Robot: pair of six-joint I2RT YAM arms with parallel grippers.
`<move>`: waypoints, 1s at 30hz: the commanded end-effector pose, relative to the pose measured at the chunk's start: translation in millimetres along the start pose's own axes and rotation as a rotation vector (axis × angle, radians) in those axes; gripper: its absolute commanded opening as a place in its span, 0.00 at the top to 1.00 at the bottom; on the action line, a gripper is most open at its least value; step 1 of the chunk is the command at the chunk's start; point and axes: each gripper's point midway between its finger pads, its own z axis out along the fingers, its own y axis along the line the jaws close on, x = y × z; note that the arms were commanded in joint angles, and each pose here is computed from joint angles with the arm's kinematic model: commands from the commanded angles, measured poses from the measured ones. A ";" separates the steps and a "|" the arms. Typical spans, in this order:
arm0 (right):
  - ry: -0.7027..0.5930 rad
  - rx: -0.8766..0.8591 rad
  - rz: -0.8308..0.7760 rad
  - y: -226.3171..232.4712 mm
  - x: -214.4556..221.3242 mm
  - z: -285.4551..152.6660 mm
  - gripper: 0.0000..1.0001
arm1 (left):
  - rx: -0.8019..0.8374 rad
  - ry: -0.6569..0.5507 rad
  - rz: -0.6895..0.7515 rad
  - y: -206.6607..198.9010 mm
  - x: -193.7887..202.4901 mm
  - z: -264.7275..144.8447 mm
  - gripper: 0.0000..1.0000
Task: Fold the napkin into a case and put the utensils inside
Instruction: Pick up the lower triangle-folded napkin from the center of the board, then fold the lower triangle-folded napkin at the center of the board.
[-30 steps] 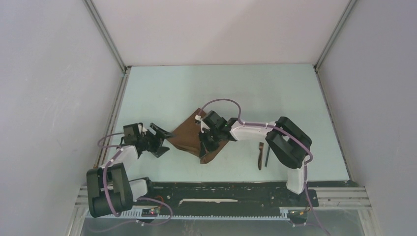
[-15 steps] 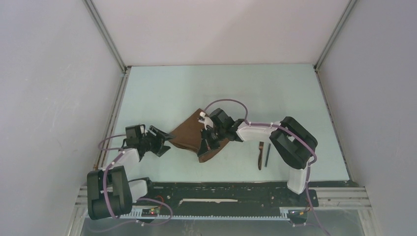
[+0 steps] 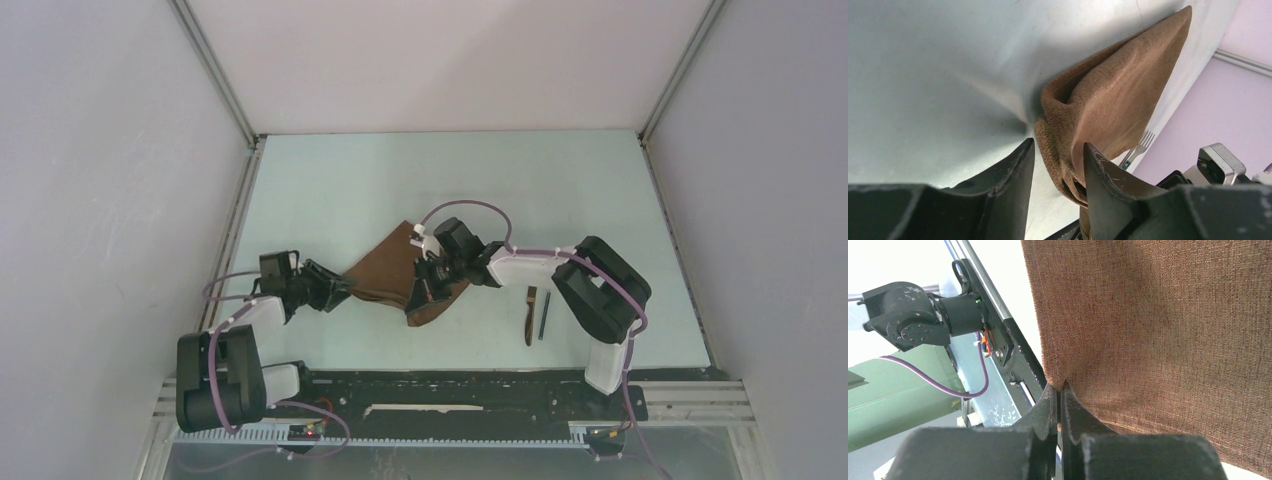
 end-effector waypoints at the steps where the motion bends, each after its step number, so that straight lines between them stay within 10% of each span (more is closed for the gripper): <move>1: -0.055 -0.060 -0.041 20.8 -14.6 -14.9 1.00 | 0.055 -0.036 0.037 -24.9 -13.2 -0.1 0.56; 14: -0.015 -0.064 0.039 -5.9 -6.4 -26.8 1.00 | 0.097 -0.068 0.131 -76.9 -23.9 -8.9 0.99; 30: -0.001 0.033 0.140 -72.9 -3.3 -41.4 1.00 | -0.071 0.109 0.259 -127.4 -0.6 78.0 1.00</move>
